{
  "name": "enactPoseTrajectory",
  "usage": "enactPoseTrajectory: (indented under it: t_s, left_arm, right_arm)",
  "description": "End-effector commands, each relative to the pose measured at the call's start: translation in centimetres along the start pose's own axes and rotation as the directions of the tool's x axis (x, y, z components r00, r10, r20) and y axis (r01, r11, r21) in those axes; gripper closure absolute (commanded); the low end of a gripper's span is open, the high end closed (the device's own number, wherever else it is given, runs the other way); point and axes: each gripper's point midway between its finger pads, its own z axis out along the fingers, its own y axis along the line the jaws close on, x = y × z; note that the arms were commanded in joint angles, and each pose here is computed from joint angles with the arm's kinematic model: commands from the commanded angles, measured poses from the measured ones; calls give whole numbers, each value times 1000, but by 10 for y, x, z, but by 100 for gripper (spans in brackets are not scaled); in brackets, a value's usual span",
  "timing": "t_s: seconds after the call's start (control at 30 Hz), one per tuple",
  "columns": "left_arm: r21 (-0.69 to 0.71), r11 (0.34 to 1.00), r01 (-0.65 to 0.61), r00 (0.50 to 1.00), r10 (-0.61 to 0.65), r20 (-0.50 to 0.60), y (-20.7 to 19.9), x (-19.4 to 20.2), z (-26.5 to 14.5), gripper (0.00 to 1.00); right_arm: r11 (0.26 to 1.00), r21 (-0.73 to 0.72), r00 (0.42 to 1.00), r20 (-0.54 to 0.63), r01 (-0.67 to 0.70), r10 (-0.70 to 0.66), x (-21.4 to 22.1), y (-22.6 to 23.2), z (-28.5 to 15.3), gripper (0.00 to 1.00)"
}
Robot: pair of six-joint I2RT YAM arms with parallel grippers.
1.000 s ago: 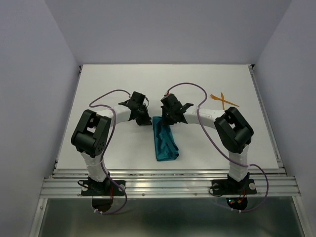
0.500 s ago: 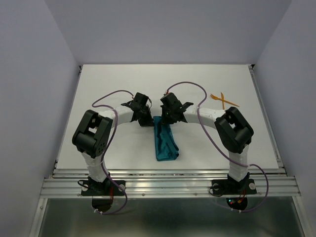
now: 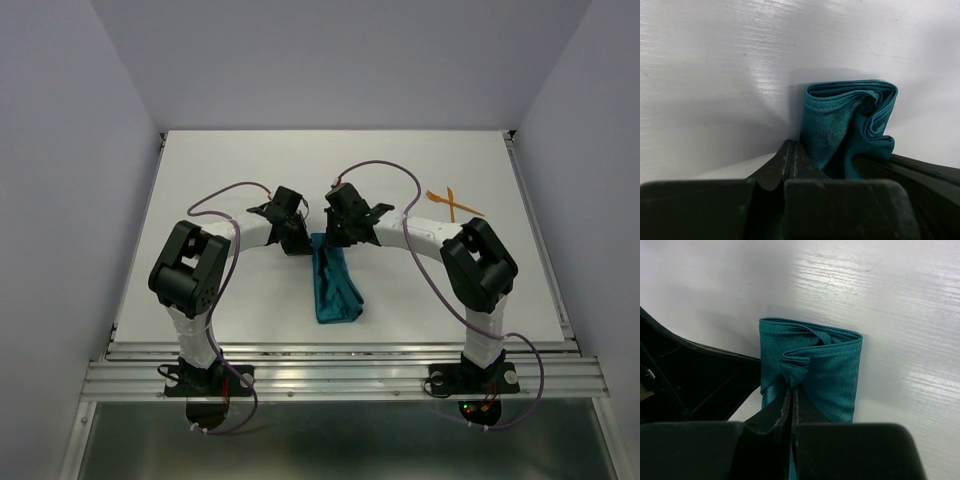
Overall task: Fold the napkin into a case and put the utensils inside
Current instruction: Fold the 2/3-rectangle-folded napkin at the center of the board.
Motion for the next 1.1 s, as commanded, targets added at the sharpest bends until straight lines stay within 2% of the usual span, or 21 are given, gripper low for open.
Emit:
enactPoseTrajectory:
  t_s: [0.0, 0.3, 0.7, 0.87, 1.07]
  left_arm:
    - [-20, 1000, -5, 1000, 6, 11, -1, -4, 0, 100]
    - [-17, 1000, -6, 1000, 6, 12, -2, -5, 0, 100]
    - [-18, 1000, -6, 1000, 6, 13, 0, -4, 2, 100]
    - [-38, 999, -6, 999, 8, 43, 5, -12, -10, 100]
    - [-23, 1000, -11, 992, 14, 127, 6, -40, -36, 100]
  right_arm:
    - [998, -64, 997, 74, -1, 6, -32, 25, -17, 99]
    - [997, -78, 997, 69, -20, 25, -37, 38, -4, 99]
    - [999, -7, 999, 0, -38, 38, -12, 20, 37, 99]
    - [999, 10, 999, -14, -38, 38, -5, 15, 45, 99]
    - [999, 12, 999, -38, -35, 35, 3, 12, 49, 99]
